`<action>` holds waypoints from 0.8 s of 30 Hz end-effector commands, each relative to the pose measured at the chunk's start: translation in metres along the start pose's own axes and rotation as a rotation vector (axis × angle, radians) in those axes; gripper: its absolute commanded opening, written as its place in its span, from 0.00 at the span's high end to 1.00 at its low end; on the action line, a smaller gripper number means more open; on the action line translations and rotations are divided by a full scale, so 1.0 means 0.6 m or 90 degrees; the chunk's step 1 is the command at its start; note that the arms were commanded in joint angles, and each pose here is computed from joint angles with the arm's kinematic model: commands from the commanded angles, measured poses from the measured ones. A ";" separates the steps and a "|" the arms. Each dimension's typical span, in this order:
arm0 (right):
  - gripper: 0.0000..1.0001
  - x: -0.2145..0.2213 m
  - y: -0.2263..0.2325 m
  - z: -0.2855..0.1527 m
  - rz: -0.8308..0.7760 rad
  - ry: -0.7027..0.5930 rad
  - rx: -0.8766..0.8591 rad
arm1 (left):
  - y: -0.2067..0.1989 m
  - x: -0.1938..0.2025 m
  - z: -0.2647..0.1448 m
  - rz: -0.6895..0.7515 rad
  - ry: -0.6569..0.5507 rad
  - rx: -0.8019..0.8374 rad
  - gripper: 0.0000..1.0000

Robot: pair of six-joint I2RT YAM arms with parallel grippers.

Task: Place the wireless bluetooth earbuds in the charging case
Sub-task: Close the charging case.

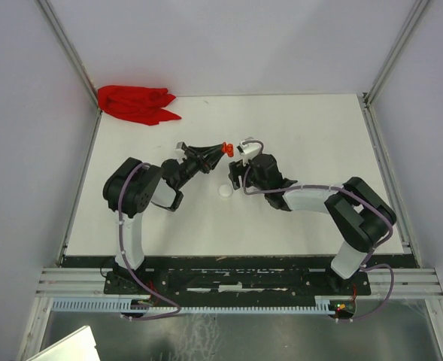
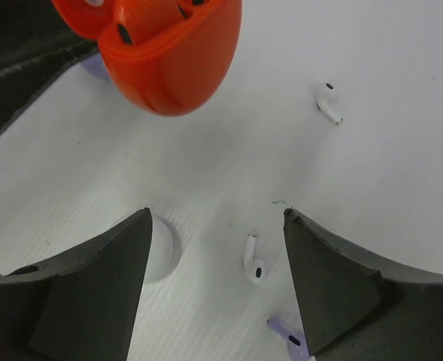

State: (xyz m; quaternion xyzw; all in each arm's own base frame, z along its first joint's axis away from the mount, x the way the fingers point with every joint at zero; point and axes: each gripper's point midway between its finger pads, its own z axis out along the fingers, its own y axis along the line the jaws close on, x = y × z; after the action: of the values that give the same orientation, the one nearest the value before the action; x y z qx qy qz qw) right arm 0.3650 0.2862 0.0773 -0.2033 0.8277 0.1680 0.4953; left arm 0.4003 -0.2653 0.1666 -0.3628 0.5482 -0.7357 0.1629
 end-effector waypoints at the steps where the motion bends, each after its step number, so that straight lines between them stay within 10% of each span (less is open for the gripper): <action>1: 0.21 -0.125 0.003 -0.007 -0.019 -0.224 -0.006 | -0.052 0.010 0.015 -0.002 -0.018 0.050 0.97; 24: 0.18 -0.161 -0.018 0.028 -0.108 -0.377 0.049 | -0.020 0.027 -0.005 -0.029 -0.002 0.037 0.97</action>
State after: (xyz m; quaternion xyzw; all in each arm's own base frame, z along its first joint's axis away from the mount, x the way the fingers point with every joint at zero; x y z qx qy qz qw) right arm 0.4112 0.3038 0.1229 -0.2224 0.6699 0.1596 0.6902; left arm 0.3965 -0.2719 0.1650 -0.3829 0.5454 -0.7277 0.1624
